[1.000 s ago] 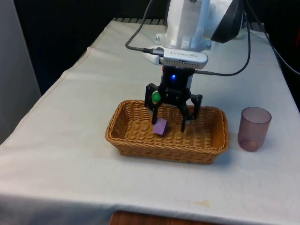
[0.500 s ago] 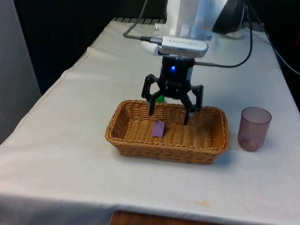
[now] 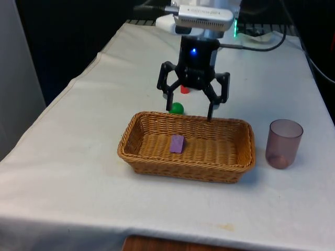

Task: Pick up the triangular block and place it into the basket.

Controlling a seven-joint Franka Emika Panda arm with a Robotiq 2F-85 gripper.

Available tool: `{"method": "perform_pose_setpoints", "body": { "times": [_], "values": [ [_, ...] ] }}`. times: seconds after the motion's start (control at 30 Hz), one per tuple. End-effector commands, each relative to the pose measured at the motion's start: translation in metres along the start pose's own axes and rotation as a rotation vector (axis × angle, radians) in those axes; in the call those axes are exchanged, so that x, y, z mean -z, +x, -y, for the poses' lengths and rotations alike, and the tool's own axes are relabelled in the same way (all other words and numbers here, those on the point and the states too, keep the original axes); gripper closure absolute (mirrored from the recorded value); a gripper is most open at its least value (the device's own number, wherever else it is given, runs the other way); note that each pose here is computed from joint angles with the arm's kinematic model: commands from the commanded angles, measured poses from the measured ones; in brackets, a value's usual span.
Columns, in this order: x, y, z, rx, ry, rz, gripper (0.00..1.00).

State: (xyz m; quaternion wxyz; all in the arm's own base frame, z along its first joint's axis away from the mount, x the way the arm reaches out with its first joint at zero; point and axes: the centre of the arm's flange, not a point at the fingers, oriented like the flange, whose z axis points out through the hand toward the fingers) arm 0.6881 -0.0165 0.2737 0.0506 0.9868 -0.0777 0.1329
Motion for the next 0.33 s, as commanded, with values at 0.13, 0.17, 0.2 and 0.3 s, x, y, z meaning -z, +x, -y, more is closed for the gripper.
{"method": "perform_pose_setpoints", "body": {
  "times": [0.13,0.17,0.2,0.3],
  "values": [
    [0.024,0.004,-0.003,0.001,0.003,0.009,0.0],
    [0.019,0.004,-0.002,0.0,0.005,0.003,0.0],
    [0.027,0.004,-0.003,0.0,0.005,0.01,0.0],
    [0.036,0.004,-0.004,-0.001,0.008,0.018,0.0]
  ]
}}
